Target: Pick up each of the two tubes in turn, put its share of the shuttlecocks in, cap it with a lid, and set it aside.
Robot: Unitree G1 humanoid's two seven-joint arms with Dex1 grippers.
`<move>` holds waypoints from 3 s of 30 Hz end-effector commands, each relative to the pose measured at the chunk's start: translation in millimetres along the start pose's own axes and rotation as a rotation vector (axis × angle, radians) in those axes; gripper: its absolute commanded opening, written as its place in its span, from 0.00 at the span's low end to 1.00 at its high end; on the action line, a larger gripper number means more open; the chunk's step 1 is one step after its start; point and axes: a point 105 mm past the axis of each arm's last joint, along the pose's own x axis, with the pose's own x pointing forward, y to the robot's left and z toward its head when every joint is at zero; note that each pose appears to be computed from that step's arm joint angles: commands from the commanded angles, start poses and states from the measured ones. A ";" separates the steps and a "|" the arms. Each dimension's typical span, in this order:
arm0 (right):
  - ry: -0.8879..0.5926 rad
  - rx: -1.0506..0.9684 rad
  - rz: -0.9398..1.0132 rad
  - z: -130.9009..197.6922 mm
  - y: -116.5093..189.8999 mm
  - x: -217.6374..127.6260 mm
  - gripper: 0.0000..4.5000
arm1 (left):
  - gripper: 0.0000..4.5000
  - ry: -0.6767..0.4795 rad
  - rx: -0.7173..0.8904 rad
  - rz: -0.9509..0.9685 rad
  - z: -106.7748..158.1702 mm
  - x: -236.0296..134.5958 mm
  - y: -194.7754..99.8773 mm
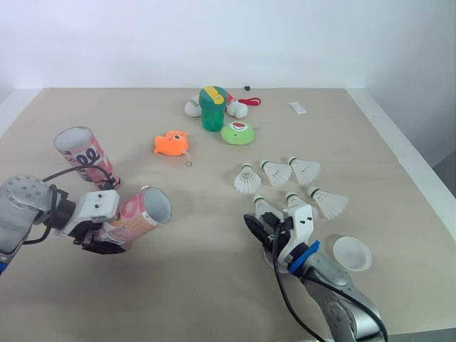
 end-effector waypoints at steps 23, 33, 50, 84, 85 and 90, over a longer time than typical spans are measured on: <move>-0.051 -0.459 0.648 95.1 73.5 7.5 0.00 | 0.71 -0.021 0.024 0.007 10.7 6.3 10.1; 0.038 -0.704 0.954 82.2 114.4 50.9 0.00 | 0.71 -0.032 0.035 0.020 17.6 9.0 18.5; -0.179 -0.387 0.658 95.6 96.0 39.7 1.00 | 0.71 -0.038 0.000 0.036 12.6 11.7 6.1; -0.031 0.055 -0.119 51.0 -10.3 113.7 0.72 | 0.71 -0.056 -0.002 0.051 16.3 13.2 6.1; -0.030 0.062 -0.116 51.6 -9.5 113.8 0.59 | 0.71 -0.057 -0.003 0.051 16.5 13.3 6.0; -0.027 0.079 -0.070 52.8 -0.8 113.1 0.04 | 0.71 -0.063 -0.007 0.052 17.1 13.5 5.4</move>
